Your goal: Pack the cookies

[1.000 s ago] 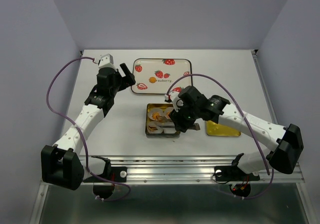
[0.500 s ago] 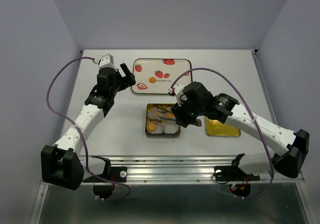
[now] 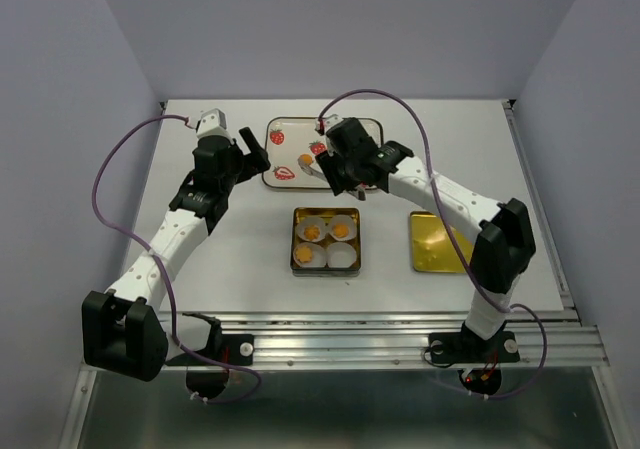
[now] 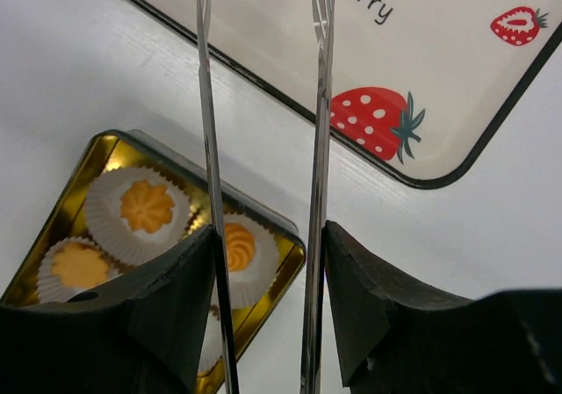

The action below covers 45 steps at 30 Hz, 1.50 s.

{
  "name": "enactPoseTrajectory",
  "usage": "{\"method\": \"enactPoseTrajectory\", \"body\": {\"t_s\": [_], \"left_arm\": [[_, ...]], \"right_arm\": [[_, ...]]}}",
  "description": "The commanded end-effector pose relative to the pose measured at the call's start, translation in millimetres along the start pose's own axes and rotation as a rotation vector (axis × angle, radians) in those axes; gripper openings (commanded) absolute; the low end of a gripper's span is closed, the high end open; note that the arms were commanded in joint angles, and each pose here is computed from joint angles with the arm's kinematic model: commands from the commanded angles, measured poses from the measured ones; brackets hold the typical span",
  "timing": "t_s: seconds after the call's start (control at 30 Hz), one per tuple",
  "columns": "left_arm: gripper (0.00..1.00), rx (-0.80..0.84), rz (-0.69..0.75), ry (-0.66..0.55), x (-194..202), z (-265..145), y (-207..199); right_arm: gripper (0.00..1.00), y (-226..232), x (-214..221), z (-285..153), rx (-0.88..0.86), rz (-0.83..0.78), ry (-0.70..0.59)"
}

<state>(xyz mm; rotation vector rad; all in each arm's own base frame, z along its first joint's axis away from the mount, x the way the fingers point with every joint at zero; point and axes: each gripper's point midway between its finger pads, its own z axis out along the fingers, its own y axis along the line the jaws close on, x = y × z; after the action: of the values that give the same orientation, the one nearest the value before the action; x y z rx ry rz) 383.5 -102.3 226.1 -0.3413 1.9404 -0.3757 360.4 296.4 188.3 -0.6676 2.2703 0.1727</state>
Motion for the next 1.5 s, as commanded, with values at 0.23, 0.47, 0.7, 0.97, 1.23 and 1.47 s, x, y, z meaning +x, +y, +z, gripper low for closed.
{"method": "enactPoseTrajectory", "body": {"t_s": [0.23, 0.47, 0.7, 0.97, 1.23, 1.47], "left_arm": [[0.99, -0.003, 0.003, -0.065, -21.2, -7.0, -5.4], [0.99, -0.011, 0.003, -0.058, -18.9, -5.7, -3.7], [0.99, -0.016, 0.003, -0.063, -20.2, -6.9, -2.6], [0.99, -0.028, -0.009, -0.086, -26.2, -9.5, -1.1], [0.99, -0.034, -0.006, -0.085, -25.2, -9.7, 0.1], [0.99, -0.052, -0.004, -0.069, -21.1, -10.1, 4.4]], "right_arm": [[0.58, -7.5, -34.5, 50.9, 0.06, -0.039, -0.039], [0.58, -8.2, -28.5, 76.3, 0.063, -0.069, -0.004], [0.58, -4.8, -31.5, 87.1, 0.056, -0.066, -0.004], [0.57, -3.1, -27.0, 95.2, 0.058, -0.06, 0.021], [0.57, -10.5, -20.9, 105.2, 0.095, -0.023, 0.046], [0.48, -11.0, -18.0, 102.1, 0.1, -0.007, 0.063]]}}
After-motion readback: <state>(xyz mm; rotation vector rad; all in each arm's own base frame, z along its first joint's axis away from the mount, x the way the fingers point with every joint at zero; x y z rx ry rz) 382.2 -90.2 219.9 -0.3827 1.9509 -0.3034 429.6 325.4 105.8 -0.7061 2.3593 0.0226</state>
